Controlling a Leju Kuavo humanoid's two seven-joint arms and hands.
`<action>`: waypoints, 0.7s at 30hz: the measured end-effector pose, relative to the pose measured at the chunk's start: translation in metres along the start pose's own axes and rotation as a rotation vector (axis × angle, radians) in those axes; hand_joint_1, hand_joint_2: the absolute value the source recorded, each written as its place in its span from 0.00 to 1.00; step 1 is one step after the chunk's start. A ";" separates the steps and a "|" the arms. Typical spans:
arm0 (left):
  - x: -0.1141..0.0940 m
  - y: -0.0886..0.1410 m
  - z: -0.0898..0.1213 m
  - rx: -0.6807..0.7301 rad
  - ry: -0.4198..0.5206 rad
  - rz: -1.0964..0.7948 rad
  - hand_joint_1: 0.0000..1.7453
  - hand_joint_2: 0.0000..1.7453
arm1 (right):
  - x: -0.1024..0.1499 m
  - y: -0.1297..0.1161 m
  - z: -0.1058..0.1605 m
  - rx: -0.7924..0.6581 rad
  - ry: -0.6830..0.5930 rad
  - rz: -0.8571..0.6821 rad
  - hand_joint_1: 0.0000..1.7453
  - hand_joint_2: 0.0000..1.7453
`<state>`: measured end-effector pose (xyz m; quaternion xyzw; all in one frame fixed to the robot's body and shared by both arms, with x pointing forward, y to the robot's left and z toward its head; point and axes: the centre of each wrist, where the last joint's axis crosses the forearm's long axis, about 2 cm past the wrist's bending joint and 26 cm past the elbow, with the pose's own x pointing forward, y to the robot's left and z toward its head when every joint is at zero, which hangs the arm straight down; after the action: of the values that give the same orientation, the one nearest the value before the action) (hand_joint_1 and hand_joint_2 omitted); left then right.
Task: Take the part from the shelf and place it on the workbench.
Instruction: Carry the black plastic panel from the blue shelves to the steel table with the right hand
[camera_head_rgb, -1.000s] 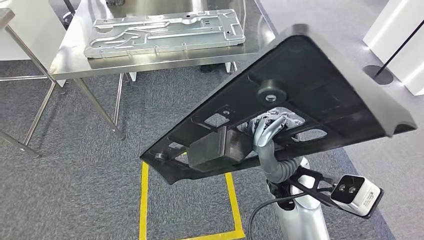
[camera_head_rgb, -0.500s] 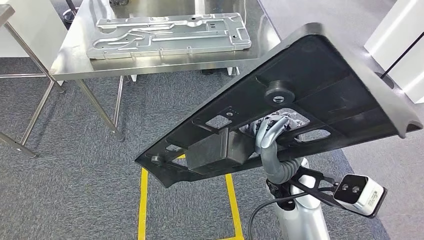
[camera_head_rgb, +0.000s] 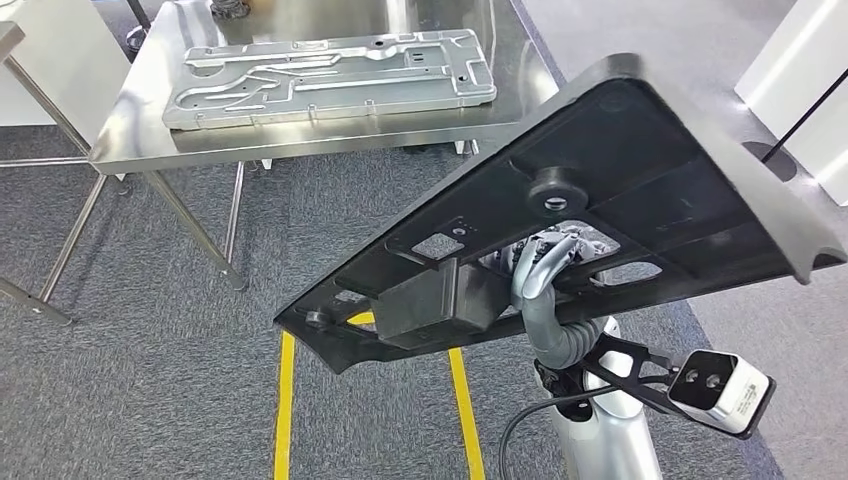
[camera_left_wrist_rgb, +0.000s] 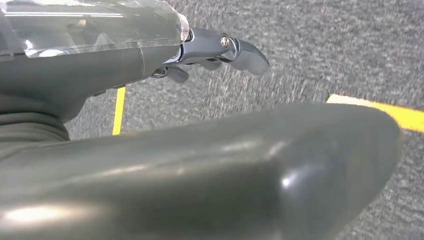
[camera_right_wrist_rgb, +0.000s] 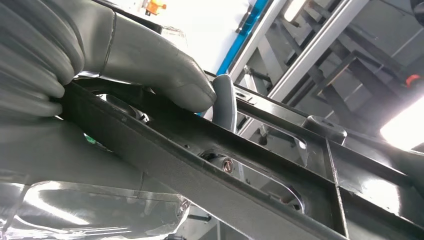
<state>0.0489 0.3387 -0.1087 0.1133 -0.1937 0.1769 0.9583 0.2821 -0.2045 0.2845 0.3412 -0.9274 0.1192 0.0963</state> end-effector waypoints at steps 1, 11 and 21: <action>0.000 0.000 0.000 -0.001 0.000 0.000 0.00 0.00 | 0.000 0.000 0.000 0.001 0.001 0.001 0.98 1.00; -0.001 0.000 0.000 0.004 0.002 0.005 0.00 0.00 | 0.000 0.001 0.002 0.010 0.017 0.014 0.98 1.00; -0.002 -0.002 0.001 0.002 -0.001 0.012 0.00 0.00 | -0.008 0.007 0.000 0.027 0.054 0.053 0.98 1.00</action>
<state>0.0480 0.3360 -0.1090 0.1131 -0.1945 0.1828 0.9571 0.2839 -0.1942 0.2812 0.3146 -0.9314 0.1435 0.1138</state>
